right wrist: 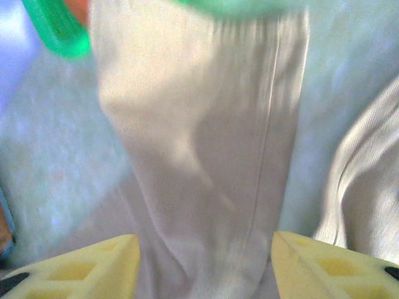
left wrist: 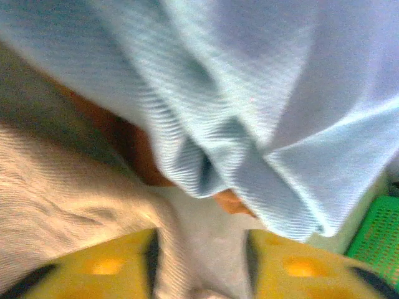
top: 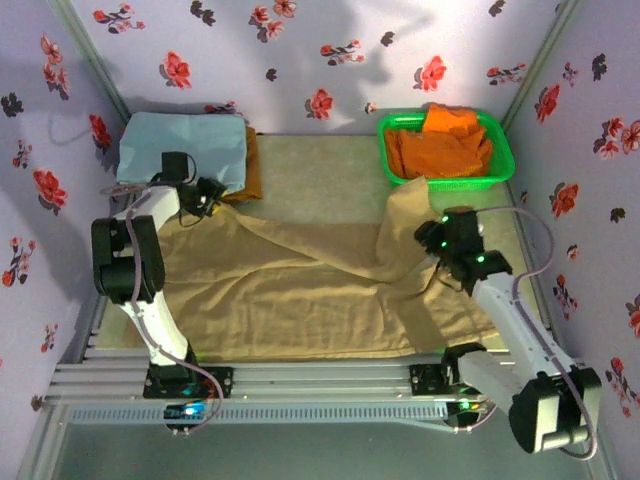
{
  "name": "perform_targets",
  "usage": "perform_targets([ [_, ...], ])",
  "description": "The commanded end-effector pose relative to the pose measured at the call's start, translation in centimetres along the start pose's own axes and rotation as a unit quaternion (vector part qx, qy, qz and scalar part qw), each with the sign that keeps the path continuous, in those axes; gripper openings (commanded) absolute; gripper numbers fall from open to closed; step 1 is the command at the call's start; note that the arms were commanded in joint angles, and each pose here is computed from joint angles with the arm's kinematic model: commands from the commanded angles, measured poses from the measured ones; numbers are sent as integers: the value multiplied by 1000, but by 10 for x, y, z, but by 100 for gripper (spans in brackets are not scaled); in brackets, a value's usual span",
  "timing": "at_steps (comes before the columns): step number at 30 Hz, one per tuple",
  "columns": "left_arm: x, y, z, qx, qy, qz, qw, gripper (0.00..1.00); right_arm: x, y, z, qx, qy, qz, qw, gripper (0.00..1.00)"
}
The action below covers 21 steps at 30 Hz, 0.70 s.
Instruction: Fold and stack the trousers
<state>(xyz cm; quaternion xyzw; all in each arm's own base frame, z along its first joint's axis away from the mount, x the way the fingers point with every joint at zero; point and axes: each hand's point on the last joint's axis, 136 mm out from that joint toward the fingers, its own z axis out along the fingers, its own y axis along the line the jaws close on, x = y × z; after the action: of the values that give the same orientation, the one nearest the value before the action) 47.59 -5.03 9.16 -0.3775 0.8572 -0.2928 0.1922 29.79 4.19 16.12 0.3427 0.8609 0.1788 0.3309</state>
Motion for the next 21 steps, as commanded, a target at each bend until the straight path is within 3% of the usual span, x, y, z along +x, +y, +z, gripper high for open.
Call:
perform_targets([
  [1, 5, -18, -17, 34, 20, 16, 999, 64, -23, -29, 8, 61, 4, -29, 998, 52],
  [2, 9, -24, -26, 47, 19, 24, 998, 65, -32, -30, 15, 61, 2, -21, 998, 35],
  [3, 15, -25, -36, 53, 16, 28, 998, 65, -38, -30, 25, 54, 7, -10, 998, 9],
  [4, 21, -25, -44, 58, 13, 29, 998, 65, -41, -27, 34, 46, 16, -3, 999, 0],
  [9, 70, 15, -62, 69, 19, 18, 997, 66, -43, -9, 97, 20, 71, 10, 997, 0],
  [14, 118, 67, -51, 59, 63, -2, 996, 66, -33, -22, 148, 55, 115, 10, 992, 0],
  [21, 140, 102, -37, 44, 79, -27, 996, 69, -18, -80, 156, 161, 135, 62, 976, 0],
])
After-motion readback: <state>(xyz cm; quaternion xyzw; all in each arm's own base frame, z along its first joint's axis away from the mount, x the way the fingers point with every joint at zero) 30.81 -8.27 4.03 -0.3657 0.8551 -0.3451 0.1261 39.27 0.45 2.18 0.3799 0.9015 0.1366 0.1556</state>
